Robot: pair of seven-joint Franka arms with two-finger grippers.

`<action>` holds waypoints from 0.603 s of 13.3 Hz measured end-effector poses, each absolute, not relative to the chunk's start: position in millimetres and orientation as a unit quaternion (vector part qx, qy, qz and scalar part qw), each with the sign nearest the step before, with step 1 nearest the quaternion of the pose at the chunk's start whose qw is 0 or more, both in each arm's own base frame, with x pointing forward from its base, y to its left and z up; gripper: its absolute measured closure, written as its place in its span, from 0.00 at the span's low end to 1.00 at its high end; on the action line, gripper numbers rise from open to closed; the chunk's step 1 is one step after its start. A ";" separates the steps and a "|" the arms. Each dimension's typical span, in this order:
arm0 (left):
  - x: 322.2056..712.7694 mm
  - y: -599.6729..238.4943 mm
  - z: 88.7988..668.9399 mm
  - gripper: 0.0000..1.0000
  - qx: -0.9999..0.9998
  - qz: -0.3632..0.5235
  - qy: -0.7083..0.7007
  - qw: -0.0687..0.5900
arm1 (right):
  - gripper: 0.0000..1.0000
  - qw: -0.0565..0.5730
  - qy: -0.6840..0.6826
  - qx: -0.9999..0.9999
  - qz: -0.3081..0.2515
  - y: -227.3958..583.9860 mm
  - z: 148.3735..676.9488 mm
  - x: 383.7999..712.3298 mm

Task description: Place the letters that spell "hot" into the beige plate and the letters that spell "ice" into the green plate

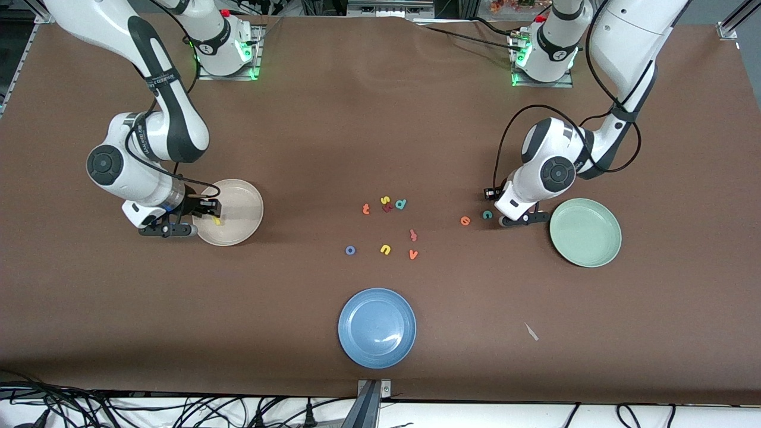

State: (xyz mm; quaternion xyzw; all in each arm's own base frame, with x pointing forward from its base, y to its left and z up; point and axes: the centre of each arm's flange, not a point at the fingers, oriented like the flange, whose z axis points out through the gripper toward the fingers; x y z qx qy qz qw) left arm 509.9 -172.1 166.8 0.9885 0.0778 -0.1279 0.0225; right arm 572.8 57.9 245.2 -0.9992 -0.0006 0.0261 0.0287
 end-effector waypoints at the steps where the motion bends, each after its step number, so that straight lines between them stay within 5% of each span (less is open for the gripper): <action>1: 510.2 -171.5 167.2 0.57 0.989 -0.127 0.078 0.022 | 0.37 0.029 -0.001 -0.999 0.026 57.8 244.3 572.3; 8: 510.8 -170.4 168.4 0.70 0.989 -0.126 0.079 0.021 | 0.33 0.039 0.047 -0.998 0.009 156.1 255.0 567.6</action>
